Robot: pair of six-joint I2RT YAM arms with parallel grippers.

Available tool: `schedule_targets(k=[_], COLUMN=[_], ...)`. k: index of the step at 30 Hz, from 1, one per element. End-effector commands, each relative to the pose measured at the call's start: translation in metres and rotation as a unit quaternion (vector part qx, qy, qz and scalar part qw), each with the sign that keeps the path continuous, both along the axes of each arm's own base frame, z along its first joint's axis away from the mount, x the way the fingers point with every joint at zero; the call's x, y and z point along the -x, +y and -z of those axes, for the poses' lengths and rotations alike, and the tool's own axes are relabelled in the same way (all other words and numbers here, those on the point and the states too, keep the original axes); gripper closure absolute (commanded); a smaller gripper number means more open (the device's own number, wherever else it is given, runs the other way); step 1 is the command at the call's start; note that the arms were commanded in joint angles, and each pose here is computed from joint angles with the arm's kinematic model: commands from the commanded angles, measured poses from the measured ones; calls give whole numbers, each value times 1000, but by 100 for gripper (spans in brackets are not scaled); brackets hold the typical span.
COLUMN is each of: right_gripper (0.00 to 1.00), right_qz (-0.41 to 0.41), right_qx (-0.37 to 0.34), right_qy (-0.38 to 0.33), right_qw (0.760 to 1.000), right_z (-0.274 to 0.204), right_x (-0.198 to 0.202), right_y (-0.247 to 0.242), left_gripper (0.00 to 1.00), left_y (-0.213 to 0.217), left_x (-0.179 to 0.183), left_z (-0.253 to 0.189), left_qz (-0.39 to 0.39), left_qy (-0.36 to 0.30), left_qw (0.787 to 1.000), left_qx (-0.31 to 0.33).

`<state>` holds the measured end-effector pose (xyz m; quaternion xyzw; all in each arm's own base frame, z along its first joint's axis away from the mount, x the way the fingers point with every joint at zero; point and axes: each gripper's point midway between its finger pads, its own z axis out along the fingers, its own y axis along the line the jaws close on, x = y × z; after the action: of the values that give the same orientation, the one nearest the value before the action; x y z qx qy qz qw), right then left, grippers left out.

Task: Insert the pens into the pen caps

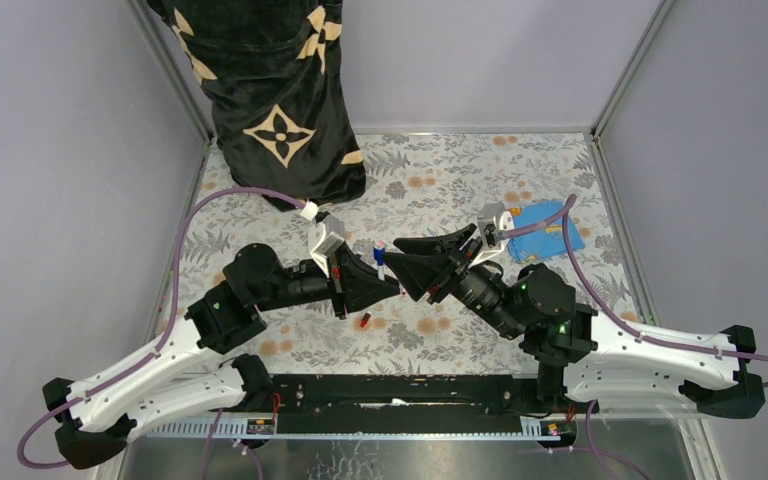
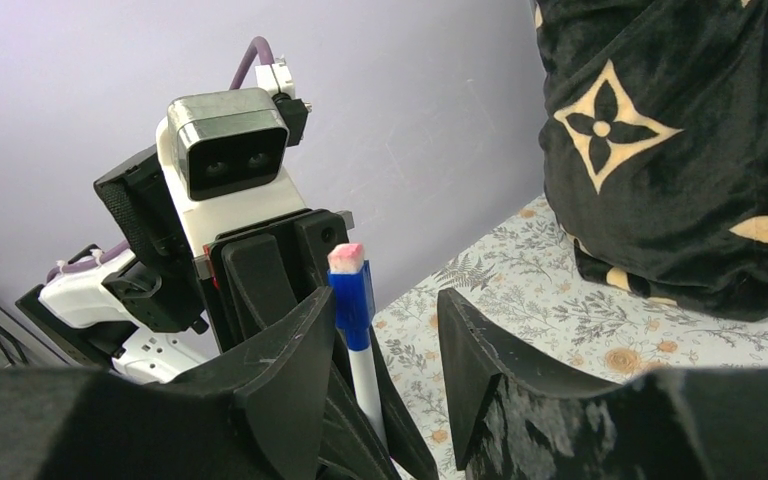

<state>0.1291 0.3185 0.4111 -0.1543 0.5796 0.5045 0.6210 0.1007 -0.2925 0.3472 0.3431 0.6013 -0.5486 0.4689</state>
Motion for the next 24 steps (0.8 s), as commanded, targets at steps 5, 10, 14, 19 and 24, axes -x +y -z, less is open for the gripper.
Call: schedule_targets(k=[5,10,14,19,24], right_gripper=[51,51,51,52,51], right_qz=[32,44,43,38,40], right_qx=[-18,-8,-2,7,1], right_qy=[10,17,17,17,17], right_qw=[999,999,999,999,999], right_z=[-11,-5,-2,-1,-1], right_x=[-8,-13,-13,-11,-11], right_y=[-8,-8,-6,-3,-8], left_gripper=[100,100,100,100,100], left_y=[1,1,0,-1,5], left_x=[2,2,1,-1,-15], left_z=[-9,-9,-7,-5,7], left_qz=[6,7,7,3,-46], left_qy=[-21,-21,-19,-16,6], left_qw=[1000,1000,1000,1000,999], left_qx=[16,16,14,12,-4])
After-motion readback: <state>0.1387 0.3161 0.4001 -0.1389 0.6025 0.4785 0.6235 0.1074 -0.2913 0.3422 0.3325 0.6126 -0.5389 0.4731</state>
